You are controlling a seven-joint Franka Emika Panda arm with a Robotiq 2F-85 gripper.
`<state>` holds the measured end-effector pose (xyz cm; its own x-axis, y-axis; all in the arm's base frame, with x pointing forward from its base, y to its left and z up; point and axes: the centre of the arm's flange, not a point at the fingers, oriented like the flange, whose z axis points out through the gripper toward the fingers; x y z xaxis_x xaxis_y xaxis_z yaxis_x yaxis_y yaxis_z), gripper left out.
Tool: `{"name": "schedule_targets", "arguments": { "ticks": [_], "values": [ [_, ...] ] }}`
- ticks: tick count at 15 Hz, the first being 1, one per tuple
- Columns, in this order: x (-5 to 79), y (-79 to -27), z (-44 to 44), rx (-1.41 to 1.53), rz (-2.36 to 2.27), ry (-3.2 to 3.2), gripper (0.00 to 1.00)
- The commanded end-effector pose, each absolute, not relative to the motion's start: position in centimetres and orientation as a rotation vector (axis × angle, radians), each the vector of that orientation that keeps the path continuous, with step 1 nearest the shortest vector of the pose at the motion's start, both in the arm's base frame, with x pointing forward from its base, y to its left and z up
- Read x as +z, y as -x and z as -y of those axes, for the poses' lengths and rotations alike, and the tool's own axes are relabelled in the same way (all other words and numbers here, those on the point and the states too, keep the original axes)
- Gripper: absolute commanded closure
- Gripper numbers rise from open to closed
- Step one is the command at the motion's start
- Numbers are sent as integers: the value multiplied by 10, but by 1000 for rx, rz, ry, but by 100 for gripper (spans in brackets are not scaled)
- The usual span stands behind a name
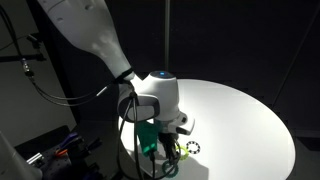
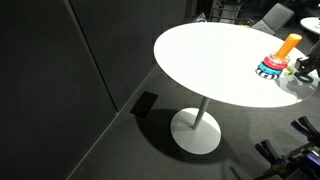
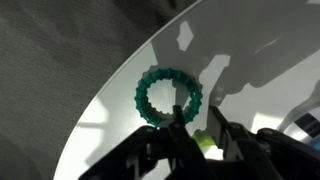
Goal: Put the dark green thing on the ring toss
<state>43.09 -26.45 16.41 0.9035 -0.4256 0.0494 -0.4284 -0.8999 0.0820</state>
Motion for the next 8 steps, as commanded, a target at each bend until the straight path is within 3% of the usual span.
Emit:
{"name": "schedule_targets", "arguments": {
  "ticks": [1, 3, 5, 8],
  "values": [
    [165, -432, 274, 59, 651, -2986, 42],
    [164, -431, 274, 58, 652, -2986, 43],
    [163, -431, 273, 56, 652, -2988, 51],
    [161, -430, 273, 49, 653, -2989, 56]
  ]
}}
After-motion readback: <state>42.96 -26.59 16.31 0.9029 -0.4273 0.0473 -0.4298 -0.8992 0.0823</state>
